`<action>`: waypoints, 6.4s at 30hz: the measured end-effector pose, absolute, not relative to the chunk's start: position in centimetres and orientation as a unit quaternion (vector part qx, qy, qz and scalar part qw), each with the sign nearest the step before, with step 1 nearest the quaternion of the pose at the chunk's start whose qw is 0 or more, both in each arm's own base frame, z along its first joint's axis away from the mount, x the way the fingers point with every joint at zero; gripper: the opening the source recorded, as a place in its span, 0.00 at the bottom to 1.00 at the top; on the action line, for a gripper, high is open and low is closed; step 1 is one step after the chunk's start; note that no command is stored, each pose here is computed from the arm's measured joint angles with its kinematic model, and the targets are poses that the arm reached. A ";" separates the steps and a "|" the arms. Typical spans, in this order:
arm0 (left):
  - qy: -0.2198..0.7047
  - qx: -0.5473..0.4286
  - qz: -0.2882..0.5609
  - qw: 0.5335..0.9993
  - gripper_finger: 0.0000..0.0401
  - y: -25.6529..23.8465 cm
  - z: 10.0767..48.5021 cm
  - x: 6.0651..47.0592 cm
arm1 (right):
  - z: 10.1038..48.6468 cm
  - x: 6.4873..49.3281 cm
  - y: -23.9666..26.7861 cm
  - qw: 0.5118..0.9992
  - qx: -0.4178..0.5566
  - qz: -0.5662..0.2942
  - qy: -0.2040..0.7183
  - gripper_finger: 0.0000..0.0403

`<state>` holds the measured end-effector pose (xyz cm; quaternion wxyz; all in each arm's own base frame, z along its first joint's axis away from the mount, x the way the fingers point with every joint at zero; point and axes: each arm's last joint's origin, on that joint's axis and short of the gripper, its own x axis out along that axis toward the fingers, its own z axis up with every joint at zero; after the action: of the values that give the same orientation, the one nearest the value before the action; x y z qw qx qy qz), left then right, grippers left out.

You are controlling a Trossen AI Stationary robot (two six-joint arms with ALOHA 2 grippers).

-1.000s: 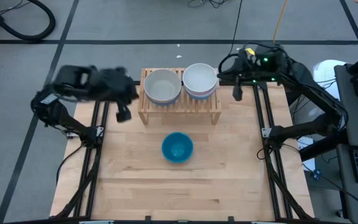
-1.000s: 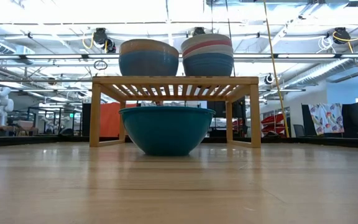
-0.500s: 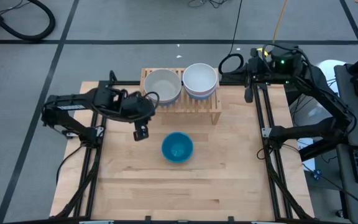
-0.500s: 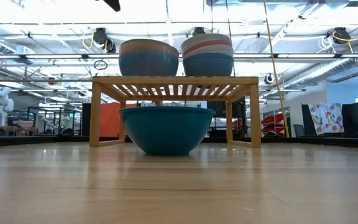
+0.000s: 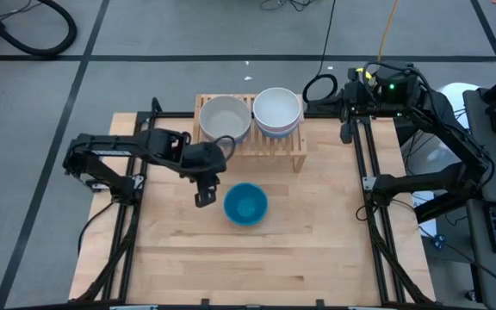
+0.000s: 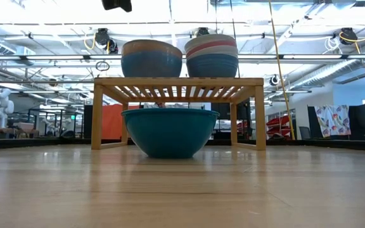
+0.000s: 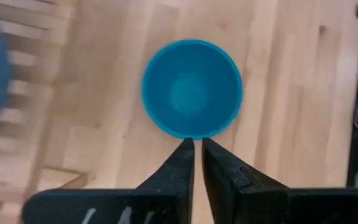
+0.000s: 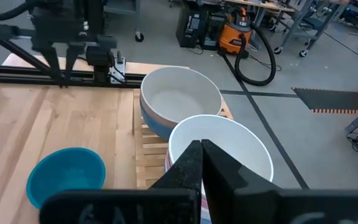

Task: Place and stack bowls onto a shelf
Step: Stack the blue bowl on top of the gray bowl on the shelf

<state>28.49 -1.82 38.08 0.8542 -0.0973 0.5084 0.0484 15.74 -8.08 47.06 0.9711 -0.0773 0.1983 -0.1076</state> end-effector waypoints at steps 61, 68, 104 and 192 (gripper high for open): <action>0.625 0.048 -0.132 0.768 0.17 -7.6 26.9 36.7 | 47.1 15.7 -8.0 0.971 -0.091 -0.103 0.198 0.00; 0.633 0.129 -0.182 0.741 0.17 -8.7 24.9 37.3 | 47.3 15.4 -7.9 0.971 -0.099 -0.103 0.194 0.00; 0.641 0.164 -0.158 0.733 0.15 -9.1 19.3 39.6 | 48.3 13.2 -6.6 0.973 -0.121 -0.108 0.162 0.00; 0.493 0.138 0.105 0.853 0.06 7.9 45.1 26.4 | 46.9 15.0 -7.7 0.979 -0.099 -0.122 0.126 0.00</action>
<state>26.40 7.85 45.10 0.8525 0.1377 0.4933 0.1045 14.96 -7.66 46.86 0.9795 -0.0995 0.1262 -0.1216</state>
